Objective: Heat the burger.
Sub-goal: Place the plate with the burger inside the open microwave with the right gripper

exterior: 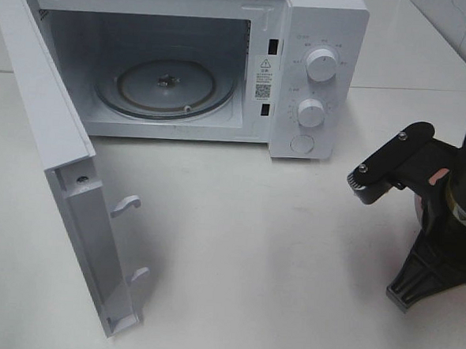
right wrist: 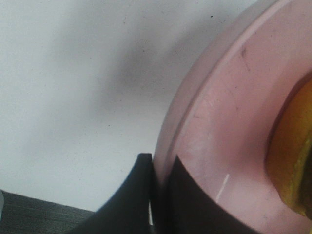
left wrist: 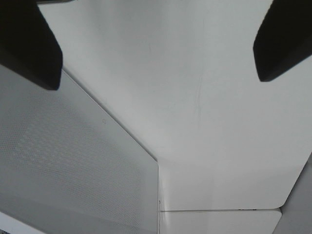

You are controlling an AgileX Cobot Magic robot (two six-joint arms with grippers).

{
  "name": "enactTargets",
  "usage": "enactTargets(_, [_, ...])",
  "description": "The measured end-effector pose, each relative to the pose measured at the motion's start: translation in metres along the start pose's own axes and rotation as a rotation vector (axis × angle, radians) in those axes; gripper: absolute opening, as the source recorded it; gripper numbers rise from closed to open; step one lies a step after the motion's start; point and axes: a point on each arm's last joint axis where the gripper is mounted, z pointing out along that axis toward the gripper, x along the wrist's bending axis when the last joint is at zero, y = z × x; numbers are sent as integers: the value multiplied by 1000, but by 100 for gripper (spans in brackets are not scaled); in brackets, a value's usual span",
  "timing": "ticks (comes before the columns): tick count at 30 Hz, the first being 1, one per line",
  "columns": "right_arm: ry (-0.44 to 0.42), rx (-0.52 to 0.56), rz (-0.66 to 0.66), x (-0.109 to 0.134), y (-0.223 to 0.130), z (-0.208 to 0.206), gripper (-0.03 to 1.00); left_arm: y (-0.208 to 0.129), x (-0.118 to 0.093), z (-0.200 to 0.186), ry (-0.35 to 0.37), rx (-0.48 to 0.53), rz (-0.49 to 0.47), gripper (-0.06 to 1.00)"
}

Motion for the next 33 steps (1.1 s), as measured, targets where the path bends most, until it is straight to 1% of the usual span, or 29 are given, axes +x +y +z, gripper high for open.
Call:
enactTargets(8, [-6,-72,-109,14,-14,-20,6,0,0,0,0,0,0,99])
enactTargets(9, [-6,-89,-152,17,-16,-24,6,0,0,0,0,0,0,99])
enactTargets(10, [-6,-89,-152,17,-16,-24,6,0,0,0,0,0,0,99])
enactTargets(12, [-7,-110,-234,23,-17,-28,6,0,0,0,0,0,0,99])
enactTargets(13, [-7,-110,-234,23,-17,-28,6,0,0,0,0,0,0,99])
enactTargets(14, [-7,-119,-280,26,-17,-29,6,0,0,0,0,0,0,99])
enactTargets(15, [-7,-119,-280,26,-17,-29,6,0,0,0,0,0,0,99])
enactTargets(16, [-3,-134,-322,26,-18,-31,6,0,0,0,0,0,0,99])
enactTargets(18, [-1,-145,-341,27,-18,-31,6,0,0,0,0,0,0,99])
enactTargets(20, [-2,-158,-398,26,-18,-33,6,0,0,0,0,0,0,99])
enactTargets(21, [-2,-158,-398,26,-18,-33,6,0,0,0,0,0,0,99])
enactTargets(22, [-5,-161,-437,26,-18,-33,6,0,0,0,0,0,0,99])
enactTargets(23, [-5,-161,-437,26,-18,-33,6,0,0,0,0,0,0,99])
enactTargets(24, [-7,-165,-487,26,-18,-33,6,0,0,0,0,0,0,99])
enactTargets(26, [-8,-169,-511,26,-18,-33,6,0,0,0,0,0,0,99])
enactTargets(27, [-7,-184,-551,26,-18,-34,6,0,0,0,0,0,0,99])
enactTargets(28, [-7,-184,-551,26,-18,-34,6,0,0,0,0,0,0,99])
enactTargets(30, [-9,-199,-621,27,-17,-35,6,0,0,0,0,0,0,99])
enactTargets(31, [-9,-199,-621,27,-17,-35,6,0,0,0,0,0,0,99])
enactTargets(33, [-15,-225,-719,28,-15,-35,6,0,0,0,0,0,0,99])
